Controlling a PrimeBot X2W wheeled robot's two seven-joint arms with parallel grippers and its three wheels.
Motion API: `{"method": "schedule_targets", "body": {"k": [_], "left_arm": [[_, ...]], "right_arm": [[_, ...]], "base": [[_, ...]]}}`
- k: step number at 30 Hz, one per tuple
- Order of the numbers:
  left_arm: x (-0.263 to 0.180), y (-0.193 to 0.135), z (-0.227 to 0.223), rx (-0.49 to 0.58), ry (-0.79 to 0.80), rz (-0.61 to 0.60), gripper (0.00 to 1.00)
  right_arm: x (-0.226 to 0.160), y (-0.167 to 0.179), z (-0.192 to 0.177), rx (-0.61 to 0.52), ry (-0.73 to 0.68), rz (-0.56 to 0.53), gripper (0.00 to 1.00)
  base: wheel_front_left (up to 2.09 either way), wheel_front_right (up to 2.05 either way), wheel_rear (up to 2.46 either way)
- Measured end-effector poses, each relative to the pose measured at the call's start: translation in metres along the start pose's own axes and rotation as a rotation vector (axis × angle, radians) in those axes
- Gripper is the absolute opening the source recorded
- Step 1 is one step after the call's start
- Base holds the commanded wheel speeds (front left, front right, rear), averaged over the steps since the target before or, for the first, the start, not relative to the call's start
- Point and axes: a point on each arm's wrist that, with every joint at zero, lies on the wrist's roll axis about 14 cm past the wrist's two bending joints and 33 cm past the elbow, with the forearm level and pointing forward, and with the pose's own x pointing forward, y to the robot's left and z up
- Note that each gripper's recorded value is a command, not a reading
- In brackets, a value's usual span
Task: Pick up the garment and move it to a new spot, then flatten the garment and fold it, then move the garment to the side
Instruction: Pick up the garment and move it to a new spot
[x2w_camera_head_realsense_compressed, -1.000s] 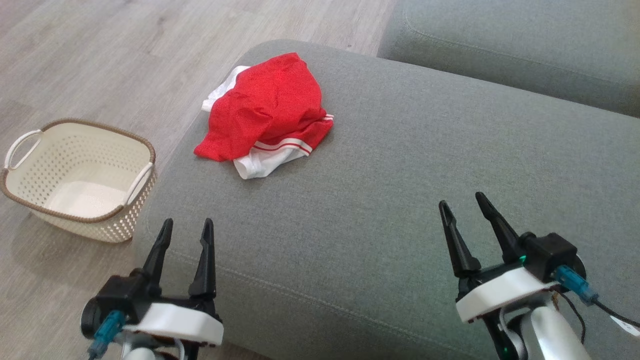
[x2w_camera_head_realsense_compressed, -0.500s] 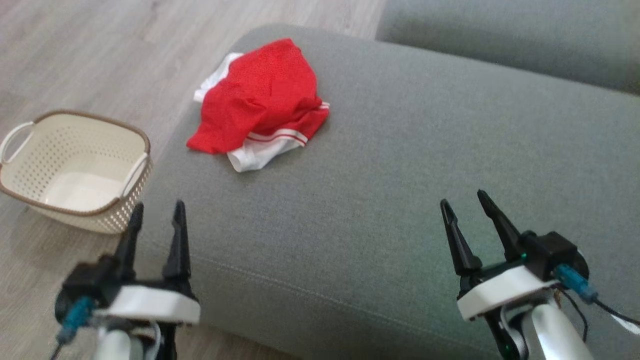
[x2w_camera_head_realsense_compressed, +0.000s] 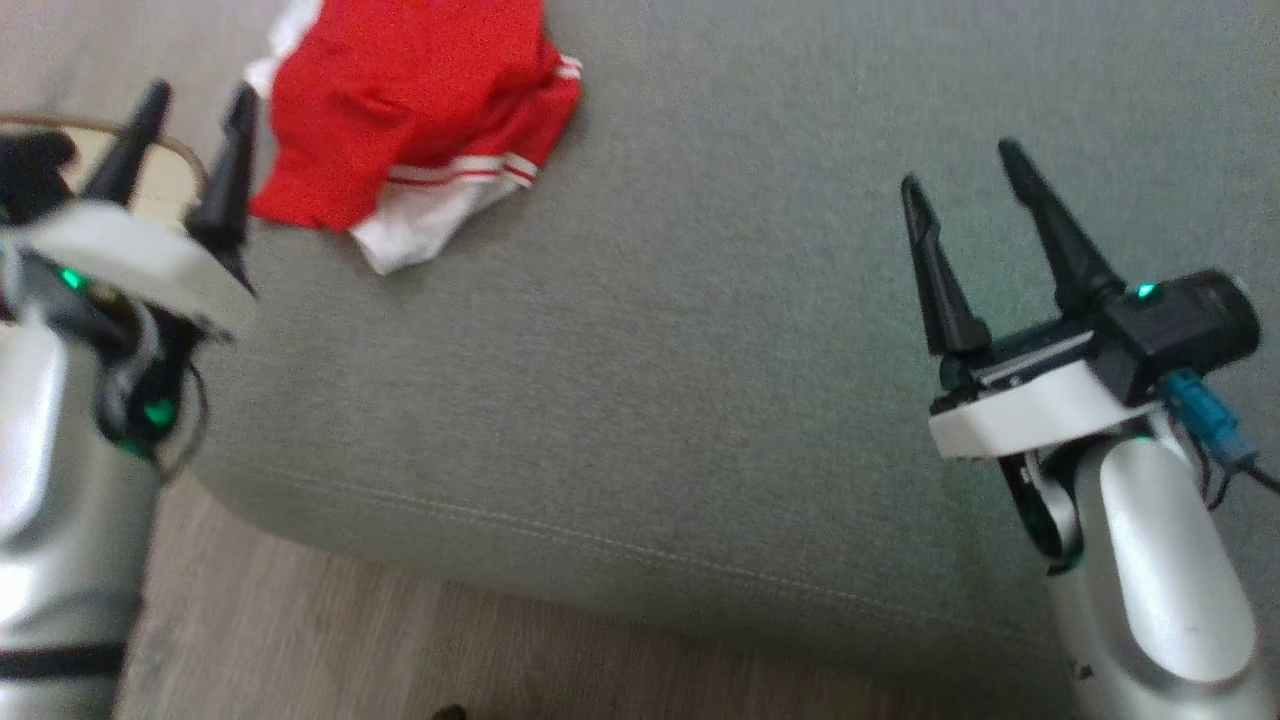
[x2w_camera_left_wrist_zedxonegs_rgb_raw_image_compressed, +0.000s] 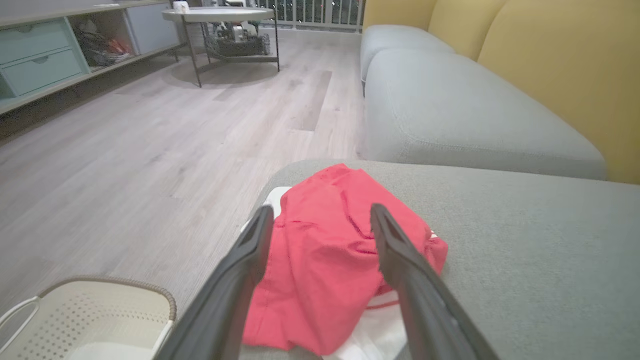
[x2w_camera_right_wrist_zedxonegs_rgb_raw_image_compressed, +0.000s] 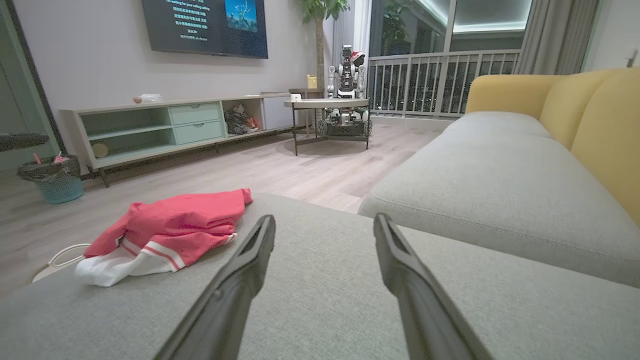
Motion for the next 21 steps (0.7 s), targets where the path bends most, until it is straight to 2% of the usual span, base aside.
{"method": "schedule_targets", "body": {"k": [5,8,11,18,21], "left_arm": [[0.045,0.005,-0.042,0.013,0.231,-0.024,1.00],[0.066,-0.003,-0.070,-0.042,0.355,-0.038,1.00],[0.084,-0.011,-0.106,-0.026,0.515,-0.056,1.00],[0.107,-0.016,-0.147,-0.012,0.672,-0.047,1.00],[0.114,-0.021,-0.158,0.032,0.714,-0.060,1.00]], "right_arm": [[0.007,-0.020,-0.017,0.004,0.015,-0.033,1.00],[0.007,-0.029,-0.028,0.001,0.032,-0.045,1.00],[0.004,-0.041,-0.040,-0.006,0.054,-0.068,1.00],[-0.008,-0.067,-0.045,-0.024,0.058,-0.127,1.00],[-0.014,-0.080,-0.048,-0.035,0.063,-0.161,1.00]], "base": [[0.00,0.00,0.00],[0.00,0.00,0.00],[0.00,0.00,0.00],[0.00,0.00,0.00],[0.00,0.00,0.00]]}}
